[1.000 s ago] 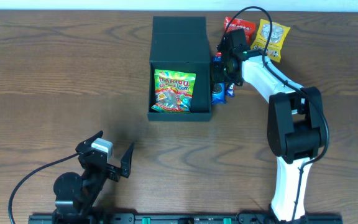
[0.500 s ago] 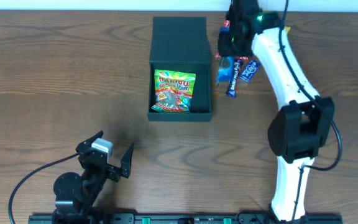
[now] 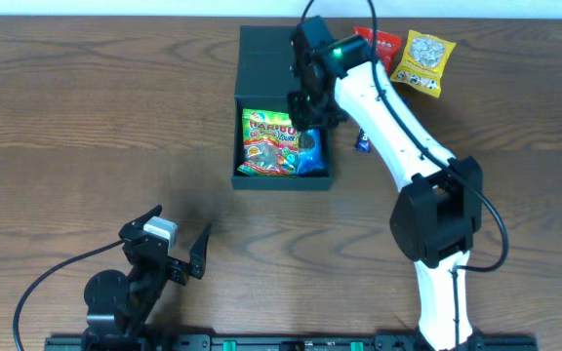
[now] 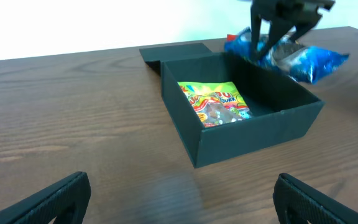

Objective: Pack container
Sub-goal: 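Place the Oreo pack upright beside the Haribo bag in the box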

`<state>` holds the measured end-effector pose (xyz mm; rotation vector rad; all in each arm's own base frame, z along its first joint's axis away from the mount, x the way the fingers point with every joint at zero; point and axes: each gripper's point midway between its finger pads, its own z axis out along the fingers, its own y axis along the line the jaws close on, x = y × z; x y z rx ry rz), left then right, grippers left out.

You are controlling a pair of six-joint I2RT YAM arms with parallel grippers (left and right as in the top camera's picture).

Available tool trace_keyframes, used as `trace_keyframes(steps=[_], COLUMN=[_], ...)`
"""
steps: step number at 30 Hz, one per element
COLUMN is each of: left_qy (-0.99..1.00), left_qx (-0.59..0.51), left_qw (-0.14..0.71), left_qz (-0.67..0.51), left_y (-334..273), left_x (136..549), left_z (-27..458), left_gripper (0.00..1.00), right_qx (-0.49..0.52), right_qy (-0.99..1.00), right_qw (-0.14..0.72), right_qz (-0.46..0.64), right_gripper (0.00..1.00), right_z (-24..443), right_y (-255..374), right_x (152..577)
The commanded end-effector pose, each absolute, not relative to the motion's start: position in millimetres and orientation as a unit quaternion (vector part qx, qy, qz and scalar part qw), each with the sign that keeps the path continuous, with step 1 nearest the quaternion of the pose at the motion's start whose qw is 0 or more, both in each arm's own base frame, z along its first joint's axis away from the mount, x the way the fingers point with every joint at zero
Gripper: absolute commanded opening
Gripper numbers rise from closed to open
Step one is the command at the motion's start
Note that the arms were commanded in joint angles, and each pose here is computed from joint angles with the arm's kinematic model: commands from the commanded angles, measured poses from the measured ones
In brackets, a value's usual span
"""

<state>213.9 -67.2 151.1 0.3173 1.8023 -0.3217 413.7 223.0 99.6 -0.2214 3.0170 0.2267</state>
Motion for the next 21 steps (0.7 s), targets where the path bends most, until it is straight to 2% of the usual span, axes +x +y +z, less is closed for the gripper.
trace_keyframes(steps=[1,4,5,6,8,9,15,18,21], left_qy=[0.774,0.775,0.775,0.775,0.775,0.775,0.775,0.775,0.776], left_qx=[0.135,0.135,0.133,0.132,0.132,0.132,0.132,0.132,0.132], left_qw=[0.602,0.602,0.601,0.601,0.601,0.601,0.601,0.601,0.6], left_qz=[-0.141,-0.141,-0.143,-0.143,-0.143,-0.143,-0.143,-0.143,-0.143], left_y=[-67.0,-67.1,-67.1,-67.1,-67.1,-67.1,-67.0,-67.0,-67.0], left_x=[214.2,214.2,214.2,214.2,214.2,214.2,214.2,214.2,214.0], left_z=[151.8,151.8,151.8,151.7,151.7,151.7,151.6,151.6,150.8], left_gripper=[0.95,0.95,0.95,0.95,0.95,0.95,0.95,0.95,0.95], right_qx=[-0.034,-0.024,-0.024,-0.024,-0.024,-0.024,-0.033,-0.027,0.017], right_qy=[0.996,0.997,0.997,0.997,0.997,0.997,0.994,0.988,0.97], right_qw=[0.04,0.054,0.059,0.062,0.061,0.061,0.09,0.149,0.244], right_qz=[0.068,0.051,0.047,0.046,0.046,0.046,0.055,0.043,0.009], right_gripper=[0.26,0.26,0.29,0.37,0.6,0.68,0.72,0.77,0.89], right_z=[89.5,83.1,83.2,83.3,83.3,83.3,111.3,142.8,177.6], right_y=[213.3,207.9,206.9,206.5,206.4,206.5,208.8,199.6,162.0], right_x=[410.6,416.8,419.2,420.3,420.1,420.0,428.9,446.3,486.5])
